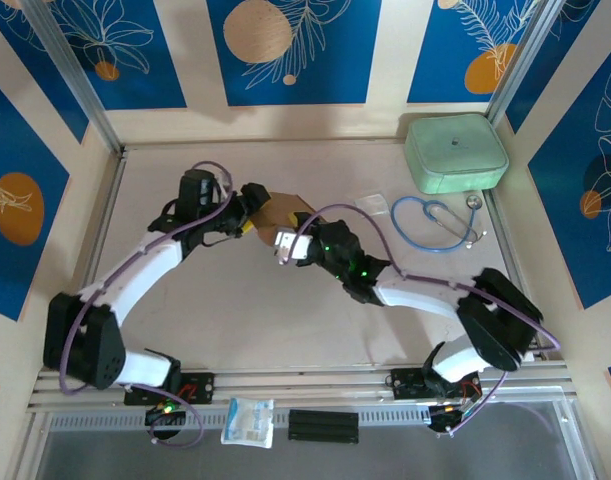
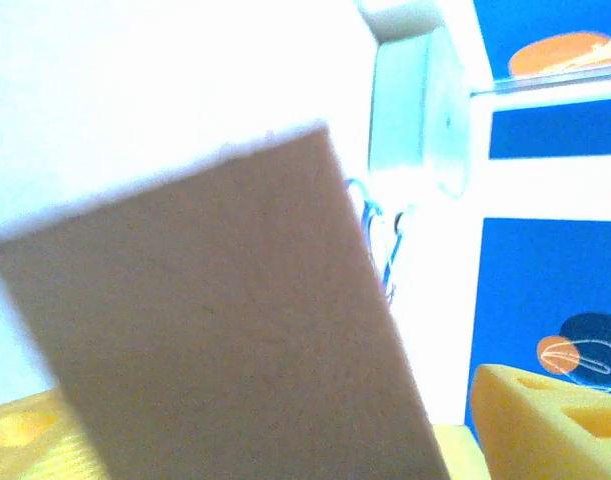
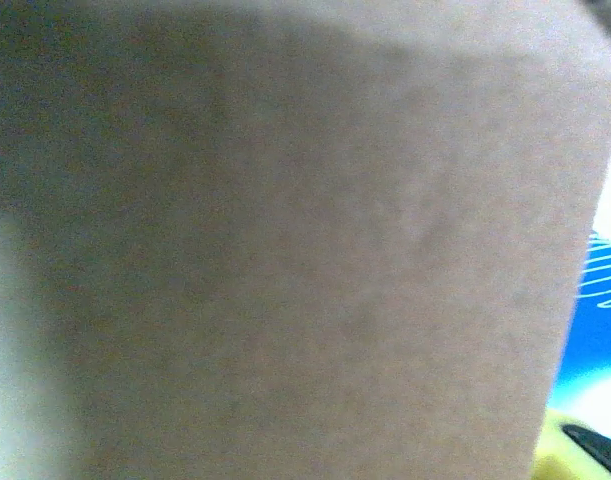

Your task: Fold the paper box

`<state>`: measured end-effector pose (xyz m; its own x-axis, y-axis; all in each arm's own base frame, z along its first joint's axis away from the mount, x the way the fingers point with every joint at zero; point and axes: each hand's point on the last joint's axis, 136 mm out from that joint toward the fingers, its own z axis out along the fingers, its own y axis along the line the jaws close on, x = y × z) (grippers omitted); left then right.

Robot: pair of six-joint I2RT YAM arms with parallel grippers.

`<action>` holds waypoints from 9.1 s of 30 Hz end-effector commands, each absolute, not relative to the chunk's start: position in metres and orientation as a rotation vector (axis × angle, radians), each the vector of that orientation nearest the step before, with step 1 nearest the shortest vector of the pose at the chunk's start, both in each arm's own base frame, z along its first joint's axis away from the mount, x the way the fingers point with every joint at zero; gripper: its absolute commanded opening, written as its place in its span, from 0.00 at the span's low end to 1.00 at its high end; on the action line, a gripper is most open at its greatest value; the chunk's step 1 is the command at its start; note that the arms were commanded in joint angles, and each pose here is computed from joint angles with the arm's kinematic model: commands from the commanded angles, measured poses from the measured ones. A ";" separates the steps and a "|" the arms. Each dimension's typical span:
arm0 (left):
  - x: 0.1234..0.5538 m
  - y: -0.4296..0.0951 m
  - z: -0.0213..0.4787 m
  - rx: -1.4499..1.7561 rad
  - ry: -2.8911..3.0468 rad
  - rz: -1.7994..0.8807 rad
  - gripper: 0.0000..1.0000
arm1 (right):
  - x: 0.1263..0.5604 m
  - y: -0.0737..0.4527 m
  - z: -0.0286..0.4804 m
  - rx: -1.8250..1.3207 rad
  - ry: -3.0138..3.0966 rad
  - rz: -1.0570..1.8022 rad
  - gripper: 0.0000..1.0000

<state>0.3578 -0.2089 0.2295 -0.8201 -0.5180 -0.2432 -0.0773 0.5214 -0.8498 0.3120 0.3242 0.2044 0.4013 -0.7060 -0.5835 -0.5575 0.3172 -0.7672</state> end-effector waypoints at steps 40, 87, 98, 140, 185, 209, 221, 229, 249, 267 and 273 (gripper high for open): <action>0.272 -0.150 0.261 0.339 2.118 -0.672 0.85 | 0.250 0.322 0.182 -2.050 2.016 0.445 0.79; 0.282 -0.211 0.190 0.467 2.332 -0.930 0.81 | 0.253 0.227 0.192 -0.775 2.307 0.839 0.48; 0.280 -0.211 0.181 0.437 2.406 -0.910 0.41 | 0.262 0.226 0.193 -0.720 2.340 0.782 0.30; 0.270 -0.229 0.187 0.463 2.405 -0.922 0.33 | 0.271 0.219 0.177 -0.491 2.513 0.627 0.17; 0.270 -0.236 0.158 0.382 2.468 -0.955 0.44 | 0.268 0.224 0.162 -0.174 2.704 0.682 0.03; 0.263 -0.197 0.212 0.394 2.466 -0.681 0.60 | 0.273 0.232 0.164 -0.274 2.695 0.509 0.00; 0.264 -0.207 0.201 0.381 2.555 -0.722 0.44 | 0.272 0.237 0.164 -0.267 2.698 0.494 0.00; 0.269 -0.222 0.210 0.278 2.523 -0.866 0.22 | 0.271 0.238 0.162 -0.243 2.703 0.474 0.00; 0.274 -0.237 0.215 0.093 2.515 -1.053 0.00 | 0.268 0.240 0.154 -0.262 2.720 0.445 0.00; 0.273 -0.211 0.184 0.083 2.622 -0.805 0.11 | 0.267 0.238 0.155 -0.278 2.705 0.407 0.00; 0.269 -0.192 0.178 0.150 2.669 -0.639 0.25 | 0.268 0.239 0.157 -0.284 2.698 0.403 0.00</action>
